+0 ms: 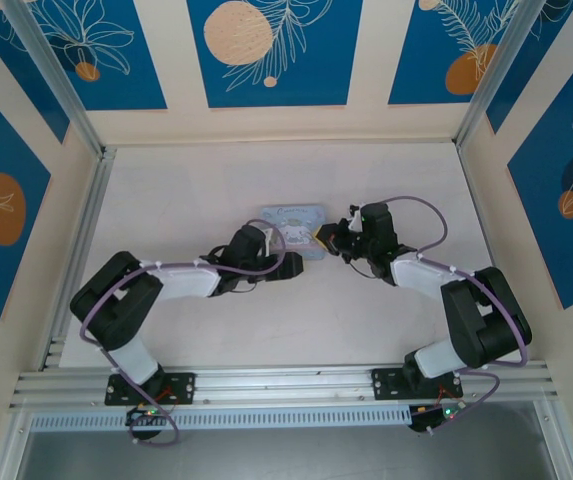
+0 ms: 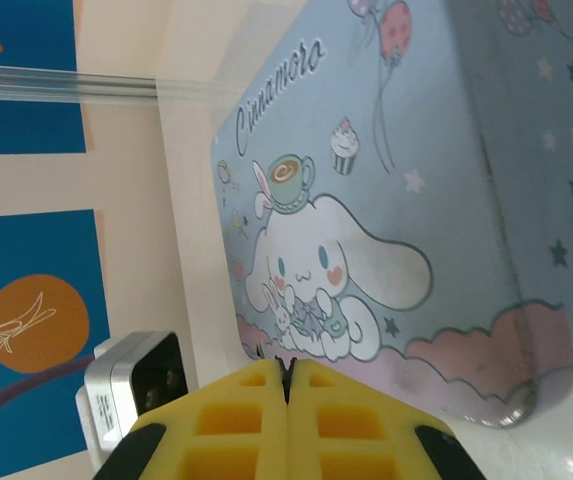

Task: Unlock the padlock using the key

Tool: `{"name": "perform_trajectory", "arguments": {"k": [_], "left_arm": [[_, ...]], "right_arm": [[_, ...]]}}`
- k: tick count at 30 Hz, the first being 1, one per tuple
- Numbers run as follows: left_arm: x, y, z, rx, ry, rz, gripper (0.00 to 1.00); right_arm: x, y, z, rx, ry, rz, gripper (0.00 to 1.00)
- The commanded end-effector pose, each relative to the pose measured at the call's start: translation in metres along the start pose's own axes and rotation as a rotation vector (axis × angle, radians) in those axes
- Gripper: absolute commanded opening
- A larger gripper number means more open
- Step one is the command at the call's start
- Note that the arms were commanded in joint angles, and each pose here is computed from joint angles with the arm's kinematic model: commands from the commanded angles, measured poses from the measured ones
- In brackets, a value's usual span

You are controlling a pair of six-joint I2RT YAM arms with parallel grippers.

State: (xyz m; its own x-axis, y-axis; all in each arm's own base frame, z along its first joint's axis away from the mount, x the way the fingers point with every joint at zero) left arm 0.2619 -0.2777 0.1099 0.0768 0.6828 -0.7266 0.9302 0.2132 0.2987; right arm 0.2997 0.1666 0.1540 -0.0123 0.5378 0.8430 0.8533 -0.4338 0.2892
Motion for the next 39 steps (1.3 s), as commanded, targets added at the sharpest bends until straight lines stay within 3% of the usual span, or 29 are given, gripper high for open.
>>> {"name": "perform_trajectory", "arguments": {"k": [1, 16, 29, 39], "left_arm": [[-0.023, 0.012, 0.004, -0.046, -0.081, 0.072, 0.88], [-0.029, 0.033, 0.023, -0.105, -0.051, 0.125, 0.87], [0.005, 0.022, 0.026, -0.083, 0.114, 0.275, 0.86], [0.006, 0.029, 0.050, -0.086, 0.119, 0.350, 0.82]], "right_arm": [[0.002, -0.002, -0.005, -0.020, 0.007, -0.021, 0.00], [-0.024, 0.011, 0.020, -0.054, -0.049, -0.001, 0.00], [-0.030, 0.017, 0.027, -0.050, -0.058, 0.007, 0.00], [-0.031, 0.017, 0.027, -0.047, -0.063, 0.013, 0.00]]}}
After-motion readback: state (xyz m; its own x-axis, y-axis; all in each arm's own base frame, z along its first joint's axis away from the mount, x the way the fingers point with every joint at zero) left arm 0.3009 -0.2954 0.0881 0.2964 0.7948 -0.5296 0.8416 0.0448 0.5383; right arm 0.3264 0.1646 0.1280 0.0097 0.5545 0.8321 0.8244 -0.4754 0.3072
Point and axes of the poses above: each hand's point on the last joint's axis, 136 mm out from that joint toward the fingers, its own z axis out along the fingers, its own x axis along the line the jaws close on, y = z × x, the point moved 7 cm from there along -z, back along the fingers, and after that the axes turned 11 degrees about -z, right-handed, at the moved point
